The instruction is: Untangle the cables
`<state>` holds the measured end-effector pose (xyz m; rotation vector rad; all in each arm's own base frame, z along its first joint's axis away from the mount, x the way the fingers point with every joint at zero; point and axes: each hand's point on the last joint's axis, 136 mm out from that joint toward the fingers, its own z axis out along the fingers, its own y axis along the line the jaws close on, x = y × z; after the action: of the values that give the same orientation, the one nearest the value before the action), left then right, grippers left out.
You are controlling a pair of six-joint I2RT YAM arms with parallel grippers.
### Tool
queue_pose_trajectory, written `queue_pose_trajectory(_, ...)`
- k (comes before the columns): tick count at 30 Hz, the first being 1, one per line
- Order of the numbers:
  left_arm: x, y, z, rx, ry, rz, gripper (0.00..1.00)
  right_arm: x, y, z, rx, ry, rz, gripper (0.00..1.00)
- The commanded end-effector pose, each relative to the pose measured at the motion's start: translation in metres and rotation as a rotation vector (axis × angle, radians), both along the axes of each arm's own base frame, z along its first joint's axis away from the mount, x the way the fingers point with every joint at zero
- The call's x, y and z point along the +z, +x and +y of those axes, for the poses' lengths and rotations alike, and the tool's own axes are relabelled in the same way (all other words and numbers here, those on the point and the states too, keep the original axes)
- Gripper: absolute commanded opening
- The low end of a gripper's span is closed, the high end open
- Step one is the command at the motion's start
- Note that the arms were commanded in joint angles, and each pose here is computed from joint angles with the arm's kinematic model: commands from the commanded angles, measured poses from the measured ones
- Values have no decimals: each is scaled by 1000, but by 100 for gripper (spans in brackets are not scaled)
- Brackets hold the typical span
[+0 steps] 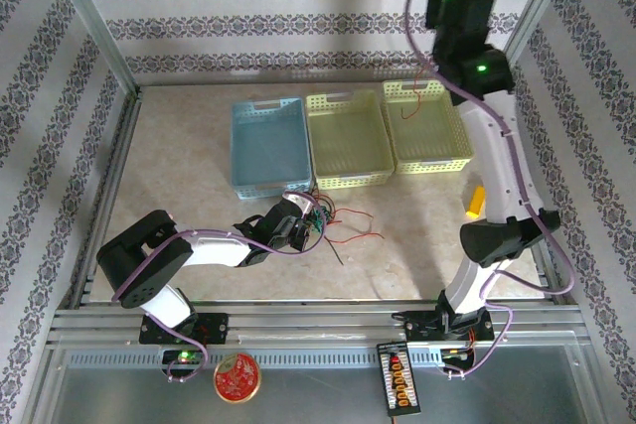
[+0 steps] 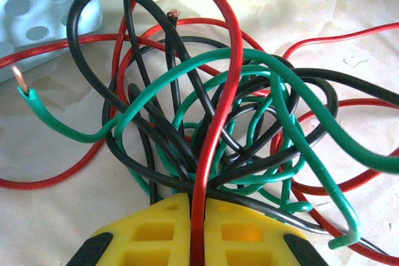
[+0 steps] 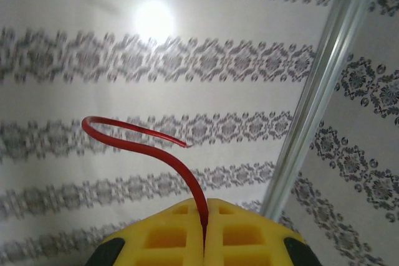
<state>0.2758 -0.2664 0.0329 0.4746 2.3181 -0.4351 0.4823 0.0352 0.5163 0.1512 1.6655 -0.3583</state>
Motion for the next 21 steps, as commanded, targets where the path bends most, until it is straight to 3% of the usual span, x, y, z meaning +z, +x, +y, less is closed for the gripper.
queue_pose_trajectory(1, -40, -26, 21, -31, 123, 133, 0, -24, -16, -11, -151, -158, 116, 0)
queue_pose_trajectory(13, -37, -26, 20, -41, 123, 136, 0, -163, -16, 6, -106, -125, 380, 0)
queue_pose_trajectory(21, -36, -27, 21, -39, 125, 135, 0, -245, 1, -16, -145, -65, 532, 0)
